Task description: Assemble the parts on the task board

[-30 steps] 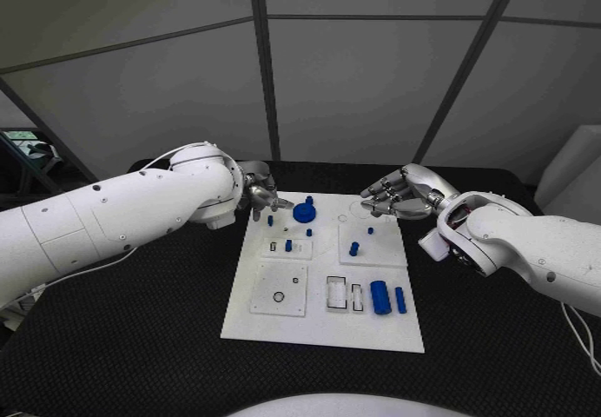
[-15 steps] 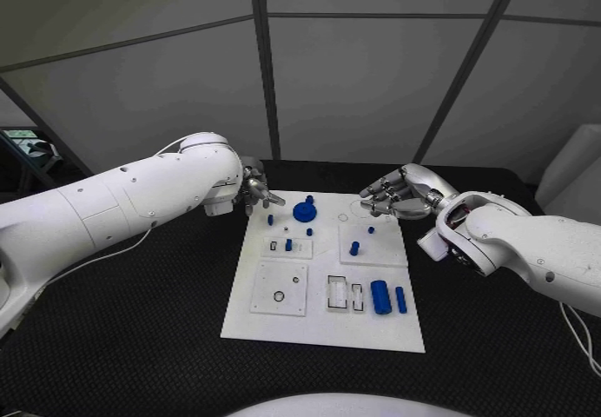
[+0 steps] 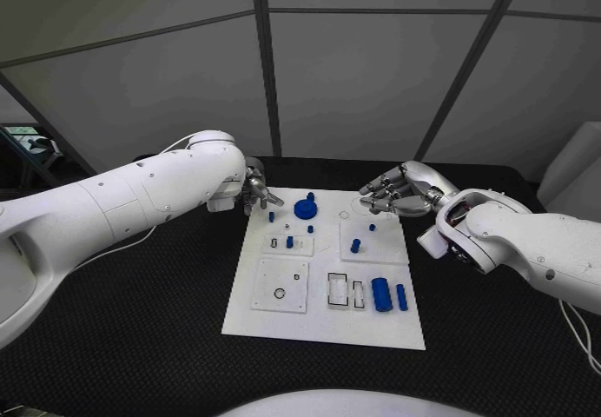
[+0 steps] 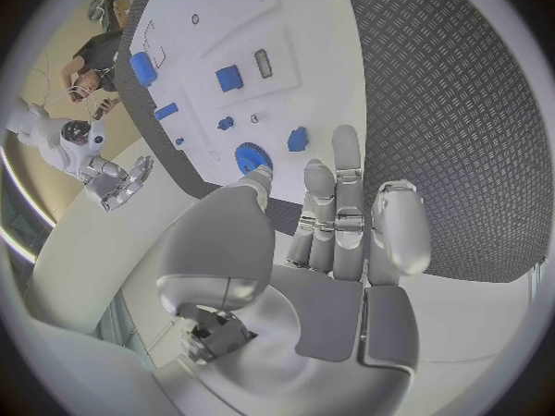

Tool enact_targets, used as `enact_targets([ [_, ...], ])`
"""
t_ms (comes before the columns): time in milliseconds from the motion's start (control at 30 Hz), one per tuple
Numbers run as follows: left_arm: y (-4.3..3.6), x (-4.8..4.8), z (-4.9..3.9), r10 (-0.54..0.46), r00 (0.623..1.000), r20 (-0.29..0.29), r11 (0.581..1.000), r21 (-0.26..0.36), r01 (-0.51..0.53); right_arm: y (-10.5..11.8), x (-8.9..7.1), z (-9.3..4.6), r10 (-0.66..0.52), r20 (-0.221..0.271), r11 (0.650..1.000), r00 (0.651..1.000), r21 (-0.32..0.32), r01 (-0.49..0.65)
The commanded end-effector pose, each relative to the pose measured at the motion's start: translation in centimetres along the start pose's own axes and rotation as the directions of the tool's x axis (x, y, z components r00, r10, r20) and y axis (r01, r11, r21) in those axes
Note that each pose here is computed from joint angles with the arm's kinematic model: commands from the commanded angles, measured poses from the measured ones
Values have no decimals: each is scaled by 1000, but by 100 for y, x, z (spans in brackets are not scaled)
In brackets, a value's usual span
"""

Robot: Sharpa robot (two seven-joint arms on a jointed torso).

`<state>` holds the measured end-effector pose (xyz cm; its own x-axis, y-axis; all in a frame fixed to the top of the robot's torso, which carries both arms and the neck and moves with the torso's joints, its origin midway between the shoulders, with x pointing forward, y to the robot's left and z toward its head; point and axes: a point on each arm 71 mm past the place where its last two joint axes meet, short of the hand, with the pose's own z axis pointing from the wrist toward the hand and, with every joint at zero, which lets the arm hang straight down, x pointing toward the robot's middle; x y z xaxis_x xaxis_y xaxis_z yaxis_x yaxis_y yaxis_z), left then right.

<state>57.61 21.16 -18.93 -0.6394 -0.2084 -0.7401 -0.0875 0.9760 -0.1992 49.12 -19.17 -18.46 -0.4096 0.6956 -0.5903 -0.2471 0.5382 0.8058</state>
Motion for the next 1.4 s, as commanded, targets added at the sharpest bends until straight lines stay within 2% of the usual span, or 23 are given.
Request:
enact_targets([
  [33,-4,7,9,21,1000,-13,1000,-5,-21,21,0,5,2,2,1000,1000,-12,-2],
  [400,22,63,58,19,999,-36,1000,-16,-20,28,12,12,3,-3,1000,1000,-12,-3],
  [733,10,116,85,21,998,-56,1000,-16,-22,30,20,17,3,-7,1000,1000,-12,-3],
  [1400,-2,160,115,8,997,-71,1000,-14,-9,33,26,23,4,-10,1000,1000,-12,-4],
])
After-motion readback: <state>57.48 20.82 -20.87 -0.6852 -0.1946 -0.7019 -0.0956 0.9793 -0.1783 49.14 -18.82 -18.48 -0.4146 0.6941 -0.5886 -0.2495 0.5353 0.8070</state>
